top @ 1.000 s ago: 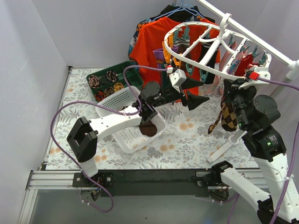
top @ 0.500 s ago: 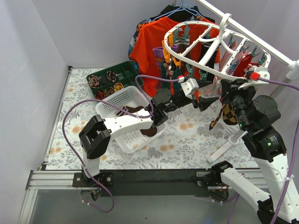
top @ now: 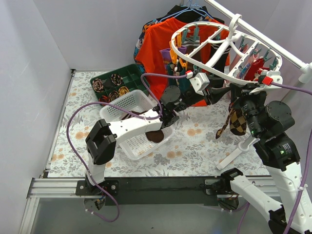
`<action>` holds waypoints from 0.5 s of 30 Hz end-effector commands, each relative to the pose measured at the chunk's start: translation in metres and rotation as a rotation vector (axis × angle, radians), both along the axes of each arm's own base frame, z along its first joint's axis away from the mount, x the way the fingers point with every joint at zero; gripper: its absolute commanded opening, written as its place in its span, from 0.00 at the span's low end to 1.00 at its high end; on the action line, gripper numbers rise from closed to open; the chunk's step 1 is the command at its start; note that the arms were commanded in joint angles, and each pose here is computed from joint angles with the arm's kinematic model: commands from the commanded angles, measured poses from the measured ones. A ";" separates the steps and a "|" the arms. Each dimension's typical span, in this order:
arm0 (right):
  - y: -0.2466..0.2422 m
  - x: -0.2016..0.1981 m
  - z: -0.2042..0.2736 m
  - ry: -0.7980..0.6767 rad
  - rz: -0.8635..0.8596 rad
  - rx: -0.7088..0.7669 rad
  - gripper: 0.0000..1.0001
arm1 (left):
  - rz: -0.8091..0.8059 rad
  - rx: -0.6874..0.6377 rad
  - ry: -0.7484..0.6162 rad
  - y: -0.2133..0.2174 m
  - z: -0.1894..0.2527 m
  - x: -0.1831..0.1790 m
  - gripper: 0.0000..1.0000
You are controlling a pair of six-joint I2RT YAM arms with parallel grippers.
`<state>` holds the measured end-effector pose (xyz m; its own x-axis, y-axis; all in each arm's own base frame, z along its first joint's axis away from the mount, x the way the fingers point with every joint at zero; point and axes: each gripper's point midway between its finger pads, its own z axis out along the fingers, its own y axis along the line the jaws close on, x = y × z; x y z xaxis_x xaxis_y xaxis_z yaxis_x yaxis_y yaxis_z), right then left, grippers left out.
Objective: Clip the socks to the hanger
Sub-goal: Open the clamp at the hanger.
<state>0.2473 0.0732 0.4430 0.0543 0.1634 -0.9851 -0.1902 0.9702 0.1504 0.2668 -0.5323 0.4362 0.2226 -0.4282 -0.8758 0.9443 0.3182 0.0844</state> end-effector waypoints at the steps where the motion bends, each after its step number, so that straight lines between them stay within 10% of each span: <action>1: -0.001 -0.009 0.024 -0.064 0.016 0.037 0.01 | 0.015 -0.018 0.001 0.002 0.012 0.003 0.35; 6: 0.000 -0.011 0.027 -0.073 0.028 0.041 0.02 | 0.023 -0.011 0.010 0.004 0.009 0.004 0.14; 15: 0.010 -0.017 0.032 -0.096 0.095 0.014 0.47 | 0.046 0.009 0.041 0.007 0.010 0.005 0.00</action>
